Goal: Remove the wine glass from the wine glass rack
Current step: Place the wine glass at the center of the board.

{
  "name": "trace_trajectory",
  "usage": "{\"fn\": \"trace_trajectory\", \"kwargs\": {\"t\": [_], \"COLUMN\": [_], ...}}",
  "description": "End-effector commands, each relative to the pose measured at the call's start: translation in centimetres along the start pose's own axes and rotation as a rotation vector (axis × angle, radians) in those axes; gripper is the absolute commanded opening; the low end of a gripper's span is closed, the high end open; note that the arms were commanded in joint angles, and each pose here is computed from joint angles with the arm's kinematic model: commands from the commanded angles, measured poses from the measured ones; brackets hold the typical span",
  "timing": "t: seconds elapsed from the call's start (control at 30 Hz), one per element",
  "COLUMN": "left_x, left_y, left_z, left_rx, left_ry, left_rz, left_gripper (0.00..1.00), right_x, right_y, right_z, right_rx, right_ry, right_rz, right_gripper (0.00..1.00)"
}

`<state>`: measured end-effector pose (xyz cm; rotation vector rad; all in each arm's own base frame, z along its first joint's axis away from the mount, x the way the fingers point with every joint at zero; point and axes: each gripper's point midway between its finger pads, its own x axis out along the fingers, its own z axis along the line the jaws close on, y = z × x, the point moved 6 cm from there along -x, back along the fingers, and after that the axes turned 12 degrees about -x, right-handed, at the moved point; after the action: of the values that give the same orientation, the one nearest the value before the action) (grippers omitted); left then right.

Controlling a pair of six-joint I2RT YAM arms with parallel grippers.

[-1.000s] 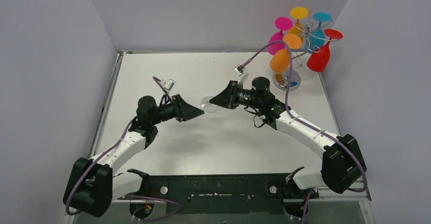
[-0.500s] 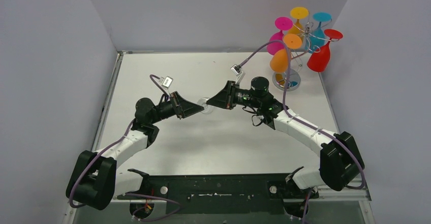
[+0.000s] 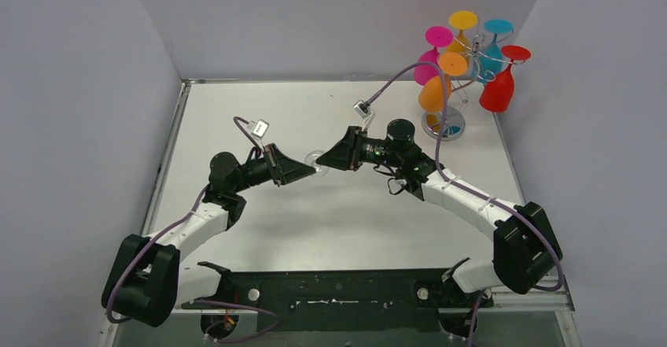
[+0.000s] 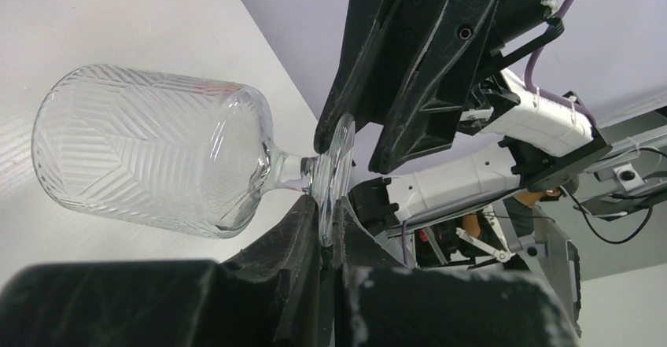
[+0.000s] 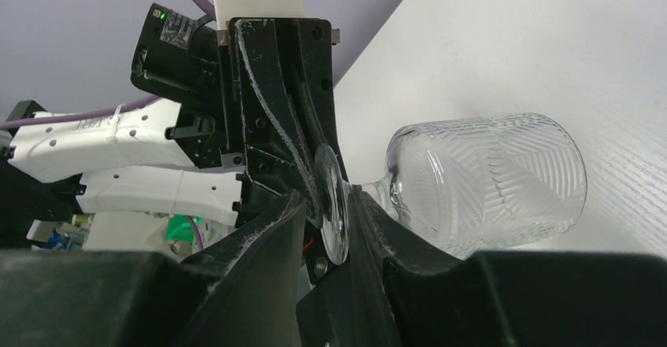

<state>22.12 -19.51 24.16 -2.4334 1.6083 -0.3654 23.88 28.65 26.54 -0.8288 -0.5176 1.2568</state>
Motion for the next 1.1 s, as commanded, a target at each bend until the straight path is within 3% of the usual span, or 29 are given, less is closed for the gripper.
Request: {"fn": "trace_trajectory", "kwargs": {"t": [0.0,0.3,0.47,0.57,0.9,1.07], "left_x": [0.1,-0.3,-0.4,-0.4,-0.8,-1.0], "left_y": [-0.3,-0.4,-0.4,-0.4,-0.5,-0.4], "left_z": [-2.3,-2.9,-3.1,-3.5,-4.5,-4.8], "left_rx": [0.146,0.211,0.234,0.26,0.354,0.391], "left_ry": [0.06,0.023,0.019,0.029,0.025,0.024], "left_rz": [0.0,-0.013,-0.009,-0.002,-0.016,-0.019], "left_gripper": [0.0,0.0,0.0,0.0,0.0,0.0], "right_x": [0.5,0.2,-0.8,-1.1,-1.5,-1.1], "right_y": [-1.5,-0.7,-1.0,-0.8,0.6,1.0], "right_z": [2.3,2.3,2.6,2.9,3.4,4.2], "right_rx": [-0.1,-0.096,-0.133,-0.146,-0.155,-0.183], "right_ry": [-0.112,-0.124,-0.089,-0.11,-0.164,-0.205], "right_rz": [-0.023,0.02,-0.024,-0.018,-0.009,-0.008], "right_gripper": [0.32,0.35,0.54,0.59,0.6,0.54]}}
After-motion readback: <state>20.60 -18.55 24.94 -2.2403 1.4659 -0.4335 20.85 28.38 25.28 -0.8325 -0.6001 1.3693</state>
